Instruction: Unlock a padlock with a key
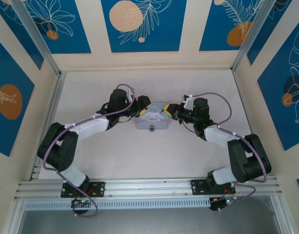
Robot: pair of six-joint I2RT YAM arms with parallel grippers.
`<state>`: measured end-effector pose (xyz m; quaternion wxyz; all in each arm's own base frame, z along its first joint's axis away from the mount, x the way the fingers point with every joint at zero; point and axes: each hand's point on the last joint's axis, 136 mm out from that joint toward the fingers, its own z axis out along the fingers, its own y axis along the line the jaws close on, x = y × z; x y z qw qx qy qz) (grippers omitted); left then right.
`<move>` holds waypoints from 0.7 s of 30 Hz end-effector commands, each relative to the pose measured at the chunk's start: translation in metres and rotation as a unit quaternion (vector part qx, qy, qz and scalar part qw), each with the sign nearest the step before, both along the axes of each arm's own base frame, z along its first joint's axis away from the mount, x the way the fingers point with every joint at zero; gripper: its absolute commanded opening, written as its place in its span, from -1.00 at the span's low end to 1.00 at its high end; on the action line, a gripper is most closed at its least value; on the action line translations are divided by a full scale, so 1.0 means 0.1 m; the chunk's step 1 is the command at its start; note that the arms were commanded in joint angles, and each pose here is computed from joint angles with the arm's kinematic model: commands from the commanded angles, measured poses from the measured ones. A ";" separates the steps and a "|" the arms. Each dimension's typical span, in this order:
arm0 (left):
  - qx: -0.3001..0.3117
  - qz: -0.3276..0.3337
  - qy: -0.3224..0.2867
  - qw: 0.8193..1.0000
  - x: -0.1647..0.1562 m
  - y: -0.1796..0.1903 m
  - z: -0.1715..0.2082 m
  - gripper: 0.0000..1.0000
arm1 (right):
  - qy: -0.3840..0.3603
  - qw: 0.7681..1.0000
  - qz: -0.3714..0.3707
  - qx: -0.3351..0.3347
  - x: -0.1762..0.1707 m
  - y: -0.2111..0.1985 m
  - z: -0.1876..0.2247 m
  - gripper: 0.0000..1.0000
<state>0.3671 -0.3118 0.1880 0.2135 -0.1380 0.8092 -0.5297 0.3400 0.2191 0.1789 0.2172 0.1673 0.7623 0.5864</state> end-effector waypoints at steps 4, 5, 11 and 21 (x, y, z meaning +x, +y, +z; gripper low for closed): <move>-0.062 0.046 -0.009 0.997 0.08 -0.09 0.36 0.10 | -0.032 0.999 -0.015 0.028 0.08 0.16 0.35 -1.00; -0.066 0.047 -0.009 0.997 0.09 -0.11 0.37 0.06 | -0.033 0.999 -0.014 0.028 0.08 0.19 0.37 -1.00; -0.075 0.051 -0.007 0.996 0.10 -0.18 0.36 -0.13 | -0.033 0.999 -0.017 0.030 0.09 0.25 0.41 -1.00; -0.088 0.050 0.002 0.995 0.07 -0.27 0.32 -0.25 | -0.028 0.999 -0.026 0.034 0.15 0.25 0.42 -1.00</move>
